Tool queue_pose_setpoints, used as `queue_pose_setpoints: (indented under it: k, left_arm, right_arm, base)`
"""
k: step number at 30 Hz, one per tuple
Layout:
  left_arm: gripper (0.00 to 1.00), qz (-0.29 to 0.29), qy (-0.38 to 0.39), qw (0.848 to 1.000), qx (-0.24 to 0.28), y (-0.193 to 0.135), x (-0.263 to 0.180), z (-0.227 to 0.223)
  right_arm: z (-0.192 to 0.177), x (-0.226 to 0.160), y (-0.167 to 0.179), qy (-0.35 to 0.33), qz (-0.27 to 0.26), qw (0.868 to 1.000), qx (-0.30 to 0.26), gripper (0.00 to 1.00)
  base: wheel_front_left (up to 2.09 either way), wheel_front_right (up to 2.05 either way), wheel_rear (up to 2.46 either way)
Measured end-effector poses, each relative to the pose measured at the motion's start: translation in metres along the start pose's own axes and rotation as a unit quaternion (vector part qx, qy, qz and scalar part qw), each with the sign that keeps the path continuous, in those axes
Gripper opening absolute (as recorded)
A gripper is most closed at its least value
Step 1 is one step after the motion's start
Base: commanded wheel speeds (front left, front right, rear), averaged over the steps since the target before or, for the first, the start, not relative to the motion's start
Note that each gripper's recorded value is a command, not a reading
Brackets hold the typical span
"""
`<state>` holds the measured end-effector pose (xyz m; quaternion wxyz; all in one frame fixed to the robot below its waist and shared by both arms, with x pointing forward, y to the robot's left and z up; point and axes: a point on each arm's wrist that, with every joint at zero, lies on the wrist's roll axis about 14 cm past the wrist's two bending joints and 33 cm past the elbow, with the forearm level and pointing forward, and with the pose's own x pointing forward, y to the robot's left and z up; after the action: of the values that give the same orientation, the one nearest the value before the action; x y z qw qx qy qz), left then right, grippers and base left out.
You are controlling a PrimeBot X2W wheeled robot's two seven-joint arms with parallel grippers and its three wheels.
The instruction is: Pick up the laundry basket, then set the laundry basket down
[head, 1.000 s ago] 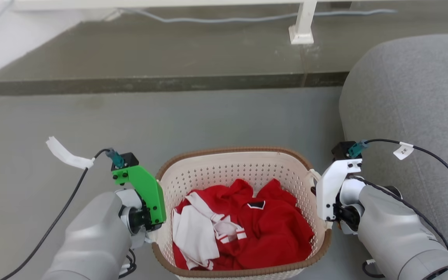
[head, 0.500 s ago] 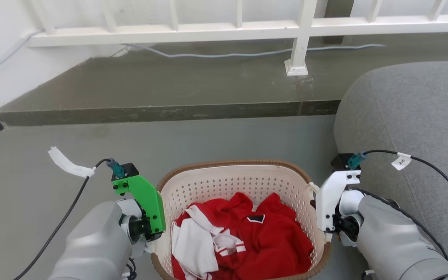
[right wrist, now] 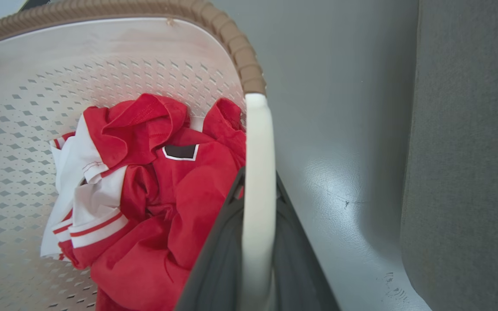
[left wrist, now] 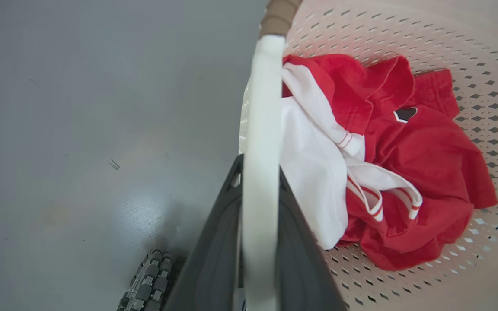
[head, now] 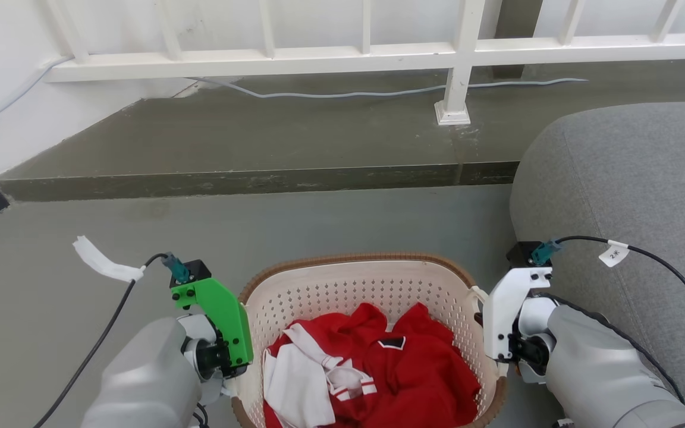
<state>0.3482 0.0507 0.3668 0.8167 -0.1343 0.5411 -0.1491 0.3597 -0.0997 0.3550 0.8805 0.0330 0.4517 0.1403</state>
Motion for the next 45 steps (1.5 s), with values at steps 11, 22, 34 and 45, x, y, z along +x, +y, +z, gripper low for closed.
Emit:
queue_pose_setpoints:
  k: [11,22,34,45]
  left_arm:
    - [0.0,-0.002,-0.001,1.0,-0.004,-0.001,0.001,0.0]
    - [0.0,-0.003,-0.002,1.0,-0.002,-0.002,0.002,0.001]
    - [0.0,-0.001,-0.012,1.0,-0.005,0.001,0.004,0.003]
    - [0.0,-0.001,-0.031,0.999,-0.008,0.002,0.012,0.013]
  right_arm:
    - [0.0,0.0,-0.001,-0.001,-0.001,1.0,0.004,0.0]
    - [-0.001,0.0,-0.002,0.0,0.0,1.0,0.012,0.0]
    - [-0.001,0.002,0.0,-0.001,0.004,1.0,0.02,0.0]
    - [0.002,0.011,-0.002,-0.011,0.005,0.999,0.032,0.0]
  base:
    - [0.0,0.0,0.0]
    - [0.0,0.0,0.0]
    - [0.0,0.0,0.0]
    - [0.0,0.0,0.0]
